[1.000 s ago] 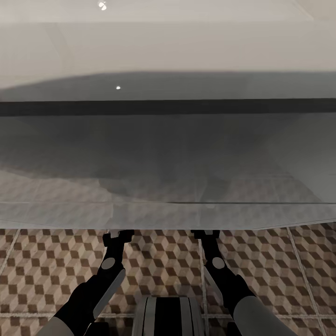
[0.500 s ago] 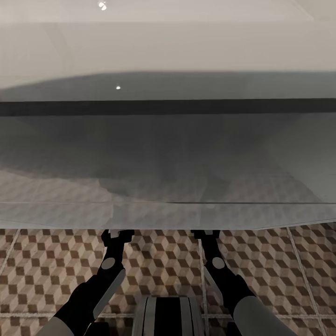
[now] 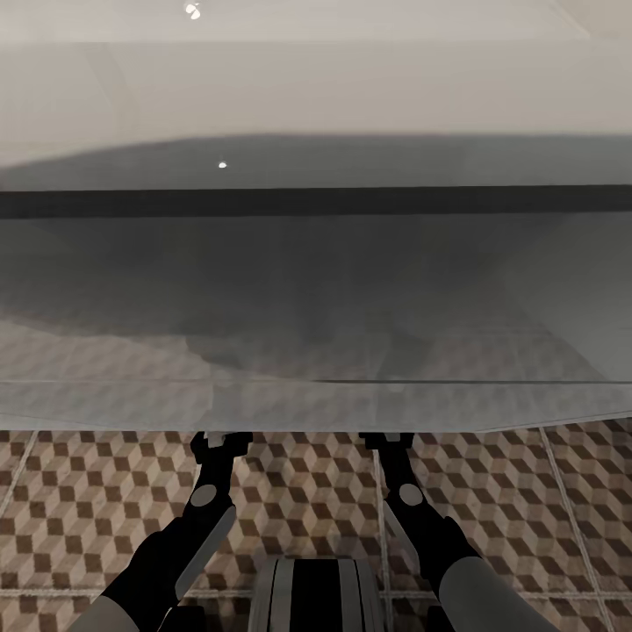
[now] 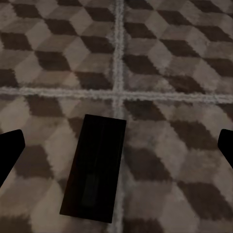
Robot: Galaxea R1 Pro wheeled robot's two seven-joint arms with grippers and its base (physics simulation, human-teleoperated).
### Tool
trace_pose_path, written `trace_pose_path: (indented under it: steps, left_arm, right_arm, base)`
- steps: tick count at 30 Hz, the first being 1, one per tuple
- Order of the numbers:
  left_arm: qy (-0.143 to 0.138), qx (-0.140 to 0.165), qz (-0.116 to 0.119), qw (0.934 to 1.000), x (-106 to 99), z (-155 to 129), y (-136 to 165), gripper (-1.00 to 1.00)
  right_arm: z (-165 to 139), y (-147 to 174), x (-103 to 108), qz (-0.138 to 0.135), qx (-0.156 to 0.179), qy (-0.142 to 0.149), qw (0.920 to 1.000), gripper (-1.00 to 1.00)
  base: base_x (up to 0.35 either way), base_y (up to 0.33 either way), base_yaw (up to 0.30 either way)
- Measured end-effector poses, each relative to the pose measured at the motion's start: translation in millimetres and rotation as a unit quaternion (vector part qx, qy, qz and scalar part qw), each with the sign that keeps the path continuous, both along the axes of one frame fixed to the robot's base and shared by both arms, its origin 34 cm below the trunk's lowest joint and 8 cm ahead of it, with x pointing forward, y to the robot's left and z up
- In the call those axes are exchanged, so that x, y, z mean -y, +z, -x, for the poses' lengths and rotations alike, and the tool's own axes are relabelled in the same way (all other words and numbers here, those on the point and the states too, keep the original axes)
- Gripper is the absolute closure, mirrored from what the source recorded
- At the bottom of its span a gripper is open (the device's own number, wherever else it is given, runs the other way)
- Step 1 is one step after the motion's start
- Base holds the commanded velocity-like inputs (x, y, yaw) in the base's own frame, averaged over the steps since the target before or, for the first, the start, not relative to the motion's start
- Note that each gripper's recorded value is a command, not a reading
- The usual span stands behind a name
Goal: Take the four mousetraps from the cabinet in the bathroom and place them on the bathroom floor. Make sure all four end up on the same floor surface, and ensure that at least two of them are either under or directly next to the same bathroom sink.
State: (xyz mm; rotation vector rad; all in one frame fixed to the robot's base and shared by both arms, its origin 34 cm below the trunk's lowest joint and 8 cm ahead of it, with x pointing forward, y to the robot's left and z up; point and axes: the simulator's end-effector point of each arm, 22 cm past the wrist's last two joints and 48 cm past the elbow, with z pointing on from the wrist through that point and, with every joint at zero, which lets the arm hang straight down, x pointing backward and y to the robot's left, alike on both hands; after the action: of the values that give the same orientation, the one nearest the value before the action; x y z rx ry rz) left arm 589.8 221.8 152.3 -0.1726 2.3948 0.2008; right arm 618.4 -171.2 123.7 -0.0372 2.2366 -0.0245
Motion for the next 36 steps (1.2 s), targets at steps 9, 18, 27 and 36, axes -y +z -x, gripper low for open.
trace_pose_path:
  steps: [9, 18, 27, 36]
  left_arm:
    - [0.000, 0.000, 0.000, 1.0000, -0.2, 0.1, 0.0, -1.00]
    - [0.000, 0.000, 0.000, 1.0000, -0.3, 0.1, 0.0, -1.00]
    - [0.000, -0.001, 0.000, 1.0000, -0.1, 0.3, -0.2, -1.00]
    - [0.000, 0.000, 0.000, 1.0000, 0.7, 0.2, 0.0, -1.00]
  right_arm:
    - [0.0, 0.0, 0.0, 0.000, 0.000, 0.000, 1.0000, -1.00]
    - [0.0, 0.0, 0.0, 0.000, 0.000, 0.000, 1.0000, -1.00]
    - [0.2, -0.2, 0.4, -0.001, 0.000, -0.001, 1.0000, -1.00]
    - [0.5, -0.4, 0.6, -0.001, -0.001, -0.002, 1.0000, -1.00]
  base:
    - [0.000, 0.000, 0.000]
    - [0.000, 0.000, 0.000]
    - [0.000, 0.000, 0.000]
    - [0.000, 0.000, 0.000]
